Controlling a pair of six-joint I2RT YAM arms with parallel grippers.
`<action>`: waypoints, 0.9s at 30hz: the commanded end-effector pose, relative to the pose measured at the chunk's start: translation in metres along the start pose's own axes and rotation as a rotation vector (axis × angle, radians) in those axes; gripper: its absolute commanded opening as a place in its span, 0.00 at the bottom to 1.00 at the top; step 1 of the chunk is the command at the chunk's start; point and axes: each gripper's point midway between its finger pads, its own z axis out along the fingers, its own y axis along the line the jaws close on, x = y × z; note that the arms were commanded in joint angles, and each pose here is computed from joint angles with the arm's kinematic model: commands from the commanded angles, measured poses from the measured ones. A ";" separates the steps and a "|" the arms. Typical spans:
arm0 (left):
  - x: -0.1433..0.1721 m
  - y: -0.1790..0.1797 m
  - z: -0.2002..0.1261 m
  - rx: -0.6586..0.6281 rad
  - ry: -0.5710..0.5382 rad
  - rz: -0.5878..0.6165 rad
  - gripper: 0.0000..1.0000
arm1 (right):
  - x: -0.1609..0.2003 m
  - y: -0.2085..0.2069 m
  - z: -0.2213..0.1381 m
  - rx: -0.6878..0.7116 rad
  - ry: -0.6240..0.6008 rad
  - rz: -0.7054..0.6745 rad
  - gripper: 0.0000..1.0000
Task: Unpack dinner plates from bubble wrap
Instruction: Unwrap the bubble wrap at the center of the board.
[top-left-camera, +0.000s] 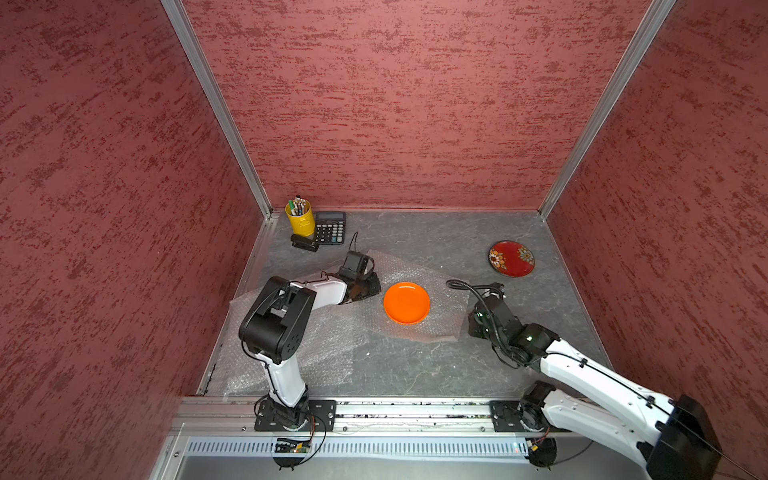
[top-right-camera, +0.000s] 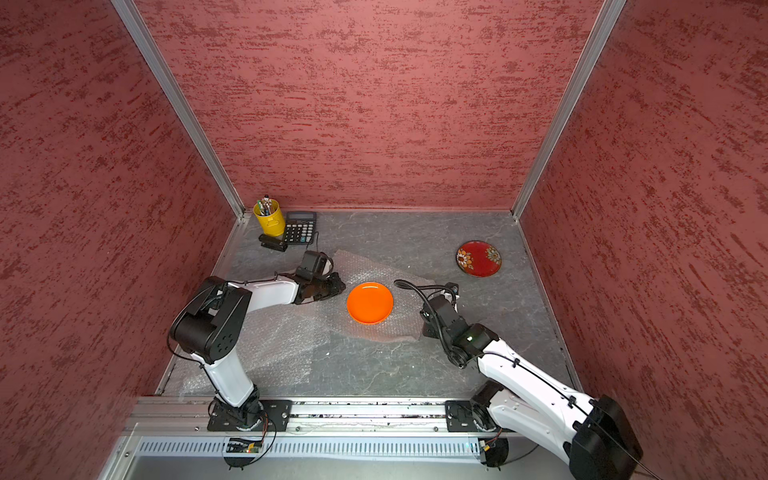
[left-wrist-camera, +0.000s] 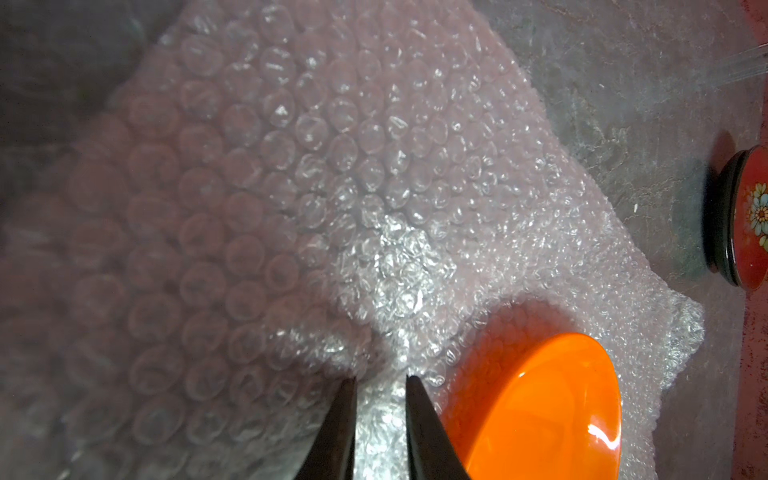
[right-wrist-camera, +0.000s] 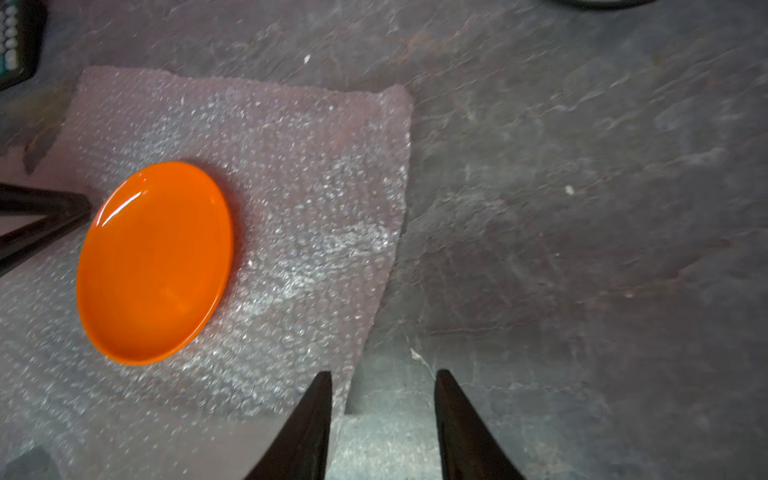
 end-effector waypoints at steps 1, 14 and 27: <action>0.035 0.036 0.003 -0.130 0.099 -0.039 0.24 | -0.024 0.016 -0.006 -0.046 -0.093 -0.034 0.44; 0.039 0.029 -0.003 -0.101 0.098 -0.021 0.24 | 0.032 0.095 0.040 -0.383 0.177 -0.182 0.40; 0.045 0.038 -0.015 -0.142 0.079 -0.018 0.24 | 0.041 0.056 0.093 -0.094 0.193 -0.233 0.38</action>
